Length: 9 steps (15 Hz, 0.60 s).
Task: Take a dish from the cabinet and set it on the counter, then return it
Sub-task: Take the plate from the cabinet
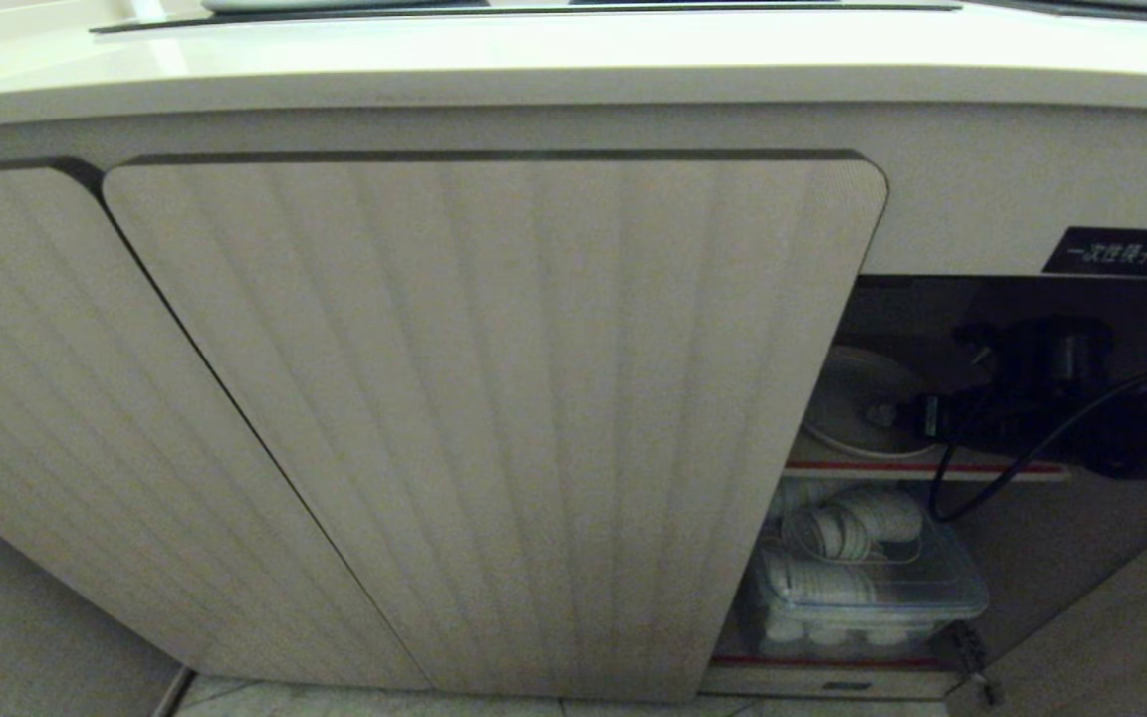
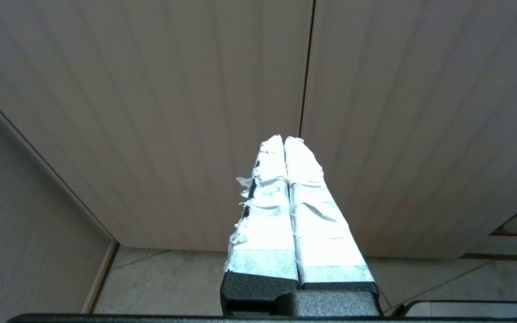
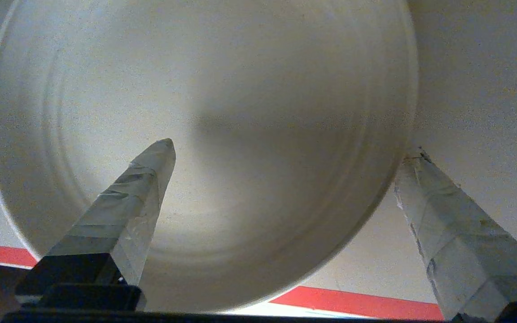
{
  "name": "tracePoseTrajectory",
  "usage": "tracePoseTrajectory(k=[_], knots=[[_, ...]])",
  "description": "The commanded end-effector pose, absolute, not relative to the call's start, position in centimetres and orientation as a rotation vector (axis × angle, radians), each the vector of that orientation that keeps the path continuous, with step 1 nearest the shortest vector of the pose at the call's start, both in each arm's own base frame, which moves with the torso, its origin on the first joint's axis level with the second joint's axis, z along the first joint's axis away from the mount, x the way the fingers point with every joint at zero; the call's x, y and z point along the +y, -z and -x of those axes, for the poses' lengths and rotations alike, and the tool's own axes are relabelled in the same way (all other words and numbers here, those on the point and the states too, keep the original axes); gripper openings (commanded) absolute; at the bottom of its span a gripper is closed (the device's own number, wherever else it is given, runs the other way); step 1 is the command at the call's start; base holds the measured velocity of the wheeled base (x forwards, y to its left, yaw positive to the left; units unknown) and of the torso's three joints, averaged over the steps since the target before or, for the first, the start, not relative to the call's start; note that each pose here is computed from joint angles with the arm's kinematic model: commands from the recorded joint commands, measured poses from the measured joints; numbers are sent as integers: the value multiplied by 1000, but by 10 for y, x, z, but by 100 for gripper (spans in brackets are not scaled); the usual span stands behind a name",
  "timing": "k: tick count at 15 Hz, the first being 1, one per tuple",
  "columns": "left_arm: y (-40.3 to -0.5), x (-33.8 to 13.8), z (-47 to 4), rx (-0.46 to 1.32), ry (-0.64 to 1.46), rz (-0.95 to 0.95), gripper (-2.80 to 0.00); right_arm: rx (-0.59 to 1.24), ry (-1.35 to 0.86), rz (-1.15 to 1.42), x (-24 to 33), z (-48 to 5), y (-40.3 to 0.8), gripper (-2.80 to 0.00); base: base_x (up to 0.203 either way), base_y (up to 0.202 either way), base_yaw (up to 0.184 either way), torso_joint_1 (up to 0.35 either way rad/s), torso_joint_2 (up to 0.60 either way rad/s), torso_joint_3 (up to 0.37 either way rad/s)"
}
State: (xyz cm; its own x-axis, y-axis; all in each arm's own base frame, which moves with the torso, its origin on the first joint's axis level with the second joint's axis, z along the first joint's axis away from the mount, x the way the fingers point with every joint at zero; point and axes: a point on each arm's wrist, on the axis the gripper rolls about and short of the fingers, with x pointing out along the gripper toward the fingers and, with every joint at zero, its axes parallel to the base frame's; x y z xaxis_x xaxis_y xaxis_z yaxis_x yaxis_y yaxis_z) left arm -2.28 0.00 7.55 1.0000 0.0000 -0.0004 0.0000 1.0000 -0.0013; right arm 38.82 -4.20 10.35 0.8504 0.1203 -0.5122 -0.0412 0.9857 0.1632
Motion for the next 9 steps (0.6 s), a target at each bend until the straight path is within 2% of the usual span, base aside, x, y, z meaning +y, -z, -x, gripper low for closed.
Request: tracePoseTrajectory(k=[1, 9], knots=[[-75, 0, 23, 0, 0, 2, -280, 549, -88, -148, -41, -389, -104, 0, 0, 0, 0, 0, 0, 0], [-75, 0, 23, 0, 0, 2, -280, 561, -106, -146, -35, -392, -108, 0, 0, 0, 0, 0, 0, 0]])
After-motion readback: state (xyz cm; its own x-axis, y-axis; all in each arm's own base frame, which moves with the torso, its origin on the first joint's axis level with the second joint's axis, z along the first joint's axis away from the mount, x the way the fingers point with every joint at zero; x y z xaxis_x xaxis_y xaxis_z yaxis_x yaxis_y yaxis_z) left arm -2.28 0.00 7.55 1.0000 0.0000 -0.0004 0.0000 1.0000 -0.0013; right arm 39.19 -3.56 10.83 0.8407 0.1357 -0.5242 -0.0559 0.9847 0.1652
